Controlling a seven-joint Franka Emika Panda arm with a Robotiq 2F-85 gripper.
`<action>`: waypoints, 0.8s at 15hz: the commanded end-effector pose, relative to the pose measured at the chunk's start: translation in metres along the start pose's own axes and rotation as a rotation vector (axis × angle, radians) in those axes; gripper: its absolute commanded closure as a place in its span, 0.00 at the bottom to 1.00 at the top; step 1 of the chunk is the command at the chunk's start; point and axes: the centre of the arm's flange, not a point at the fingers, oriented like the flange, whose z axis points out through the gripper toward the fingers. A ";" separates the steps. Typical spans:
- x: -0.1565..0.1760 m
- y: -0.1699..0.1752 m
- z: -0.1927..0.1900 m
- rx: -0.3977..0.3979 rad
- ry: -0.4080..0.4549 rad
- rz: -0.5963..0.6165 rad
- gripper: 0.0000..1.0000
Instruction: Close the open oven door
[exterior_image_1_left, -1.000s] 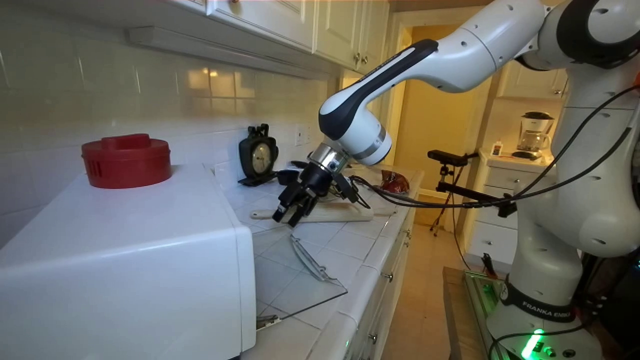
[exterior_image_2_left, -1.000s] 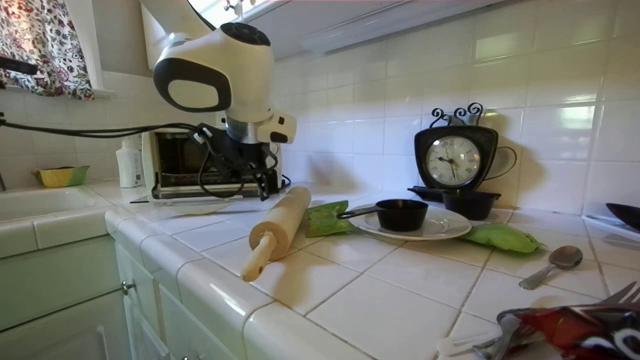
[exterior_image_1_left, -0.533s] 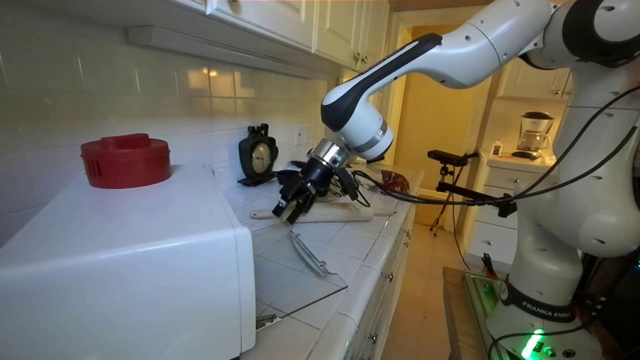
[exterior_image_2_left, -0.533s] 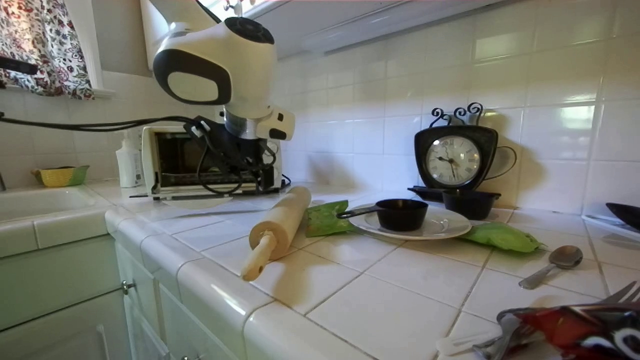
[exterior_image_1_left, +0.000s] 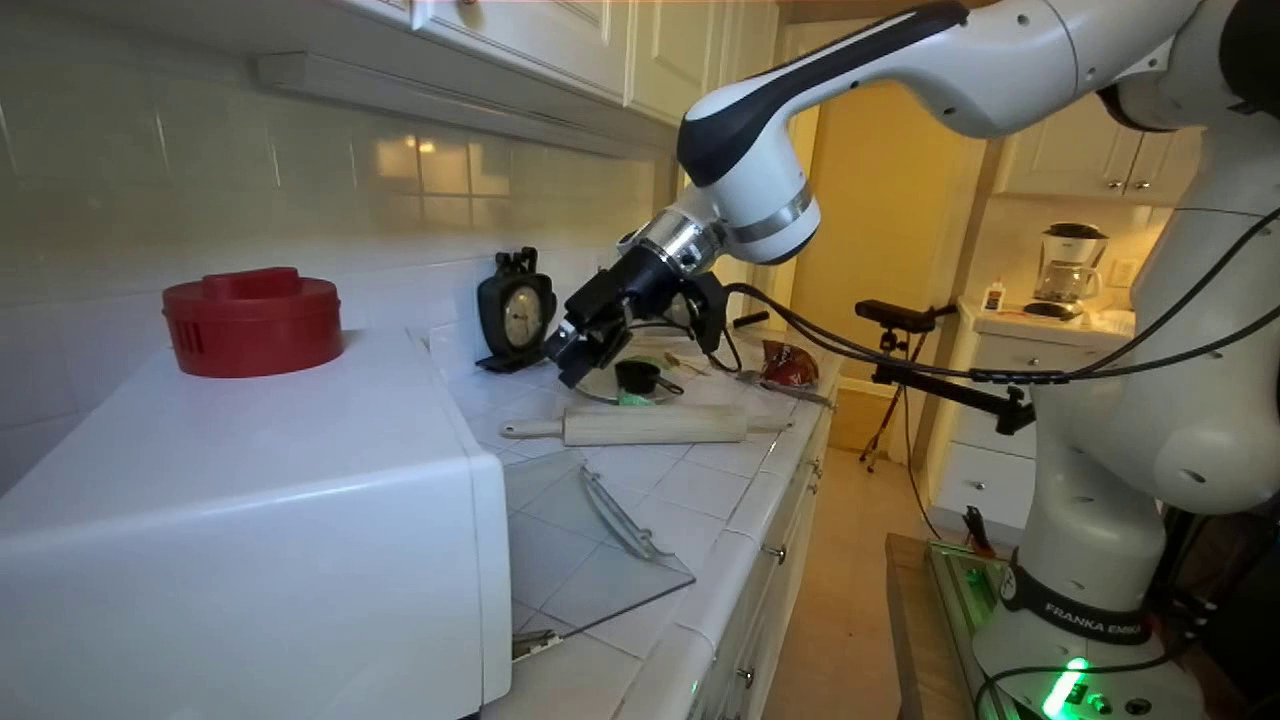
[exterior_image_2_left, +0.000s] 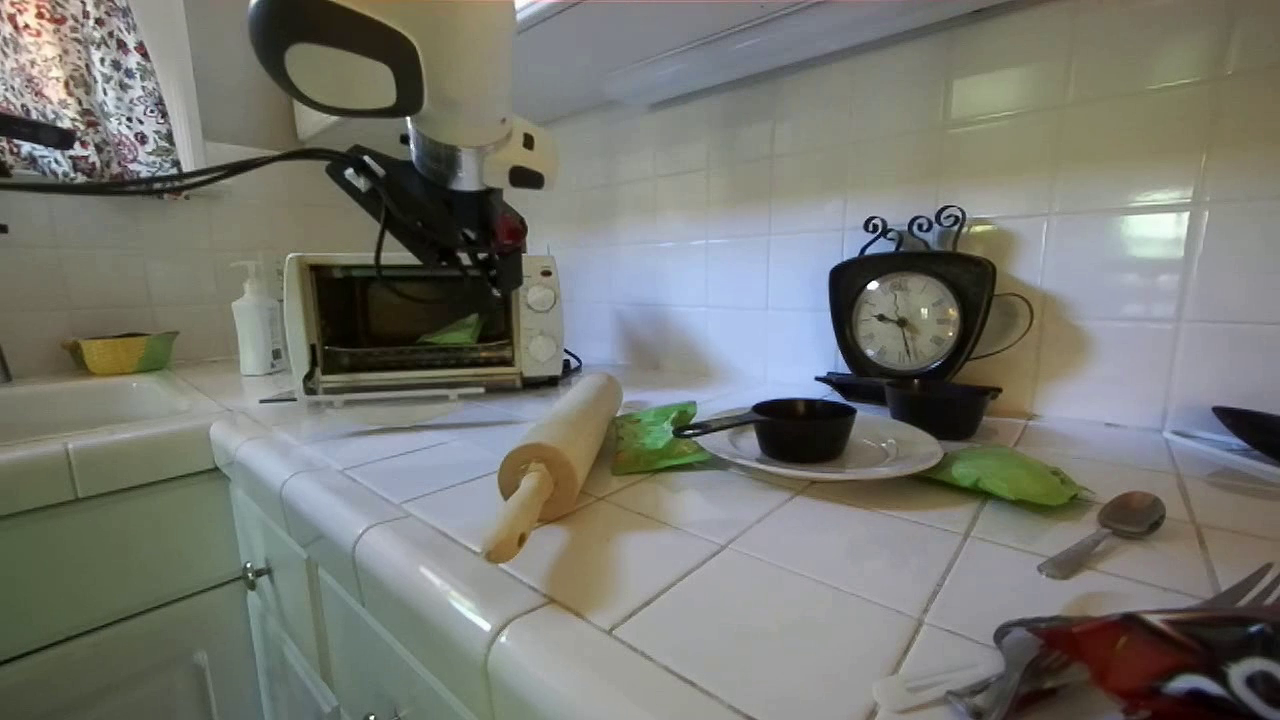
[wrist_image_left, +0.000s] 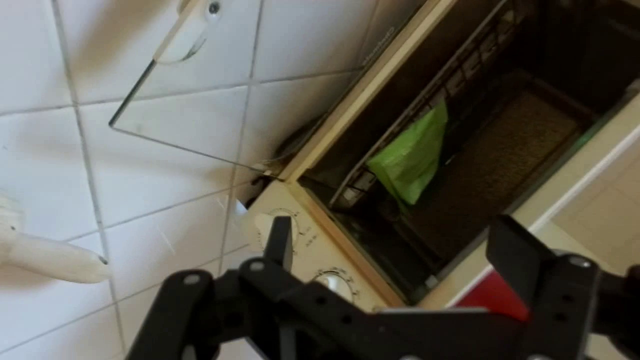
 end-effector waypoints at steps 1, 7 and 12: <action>0.010 -0.025 -0.010 0.065 -0.007 -0.062 0.00; 0.008 -0.009 -0.019 0.021 0.028 0.000 0.00; -0.009 0.035 -0.013 -0.013 0.003 0.101 0.00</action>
